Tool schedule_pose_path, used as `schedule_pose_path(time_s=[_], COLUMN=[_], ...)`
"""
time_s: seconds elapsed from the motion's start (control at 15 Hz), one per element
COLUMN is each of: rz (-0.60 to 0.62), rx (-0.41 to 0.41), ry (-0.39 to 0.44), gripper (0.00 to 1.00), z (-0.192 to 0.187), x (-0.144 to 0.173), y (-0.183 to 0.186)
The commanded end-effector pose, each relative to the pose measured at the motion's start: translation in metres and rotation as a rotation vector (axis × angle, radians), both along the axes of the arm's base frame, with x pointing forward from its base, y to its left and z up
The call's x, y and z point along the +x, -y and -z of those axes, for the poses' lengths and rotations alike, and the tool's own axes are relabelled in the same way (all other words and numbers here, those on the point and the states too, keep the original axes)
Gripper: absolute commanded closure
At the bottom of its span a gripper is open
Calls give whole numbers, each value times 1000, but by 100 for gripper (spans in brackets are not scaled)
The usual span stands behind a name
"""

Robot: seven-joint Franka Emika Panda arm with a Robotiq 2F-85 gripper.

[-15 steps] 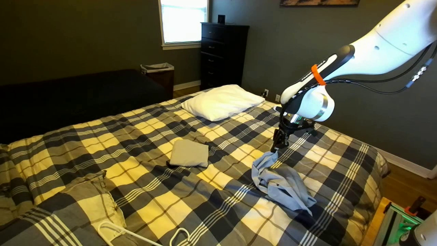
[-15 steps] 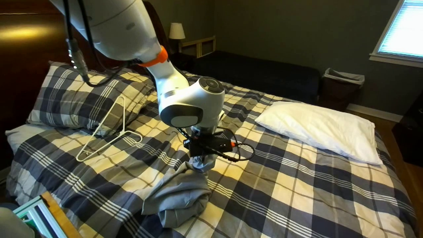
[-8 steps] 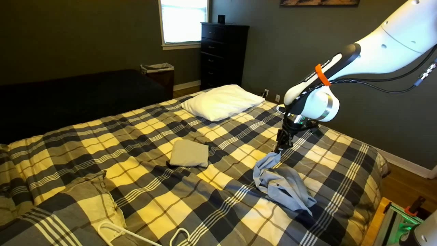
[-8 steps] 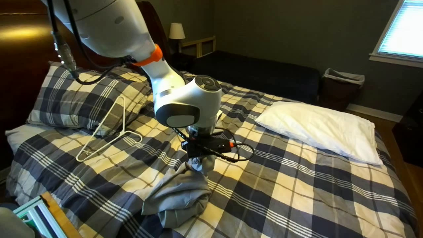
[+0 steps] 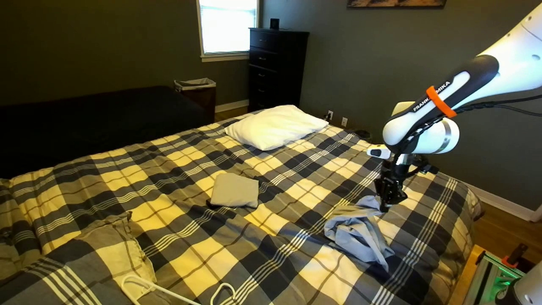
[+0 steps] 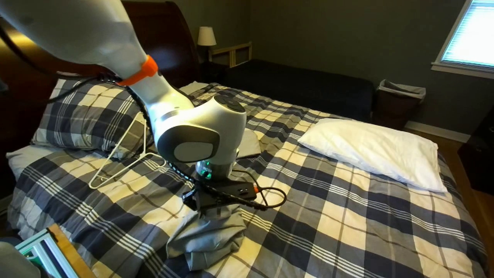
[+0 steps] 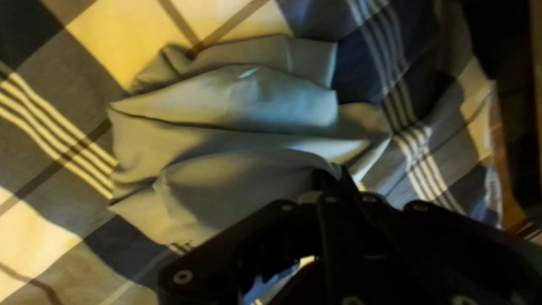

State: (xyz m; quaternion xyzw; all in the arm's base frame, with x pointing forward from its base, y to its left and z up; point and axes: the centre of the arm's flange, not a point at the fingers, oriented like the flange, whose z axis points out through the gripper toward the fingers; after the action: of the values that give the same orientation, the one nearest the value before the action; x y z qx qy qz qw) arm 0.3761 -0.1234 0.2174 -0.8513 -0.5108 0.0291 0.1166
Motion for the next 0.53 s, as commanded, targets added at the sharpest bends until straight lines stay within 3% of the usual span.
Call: schedule_pose_path(time_s=[0.0, 0.2, 0.27, 0.47], rz=[-120, -113, -91, -38], rx=[18, -39, -74, -73], ry=[-89, -64, -18, 83], gripper=[99, 99, 99, 99], z=[-18, 2, 15, 55], x=[-47, -45, -37, -8], y=[-14, -19, -19, -19])
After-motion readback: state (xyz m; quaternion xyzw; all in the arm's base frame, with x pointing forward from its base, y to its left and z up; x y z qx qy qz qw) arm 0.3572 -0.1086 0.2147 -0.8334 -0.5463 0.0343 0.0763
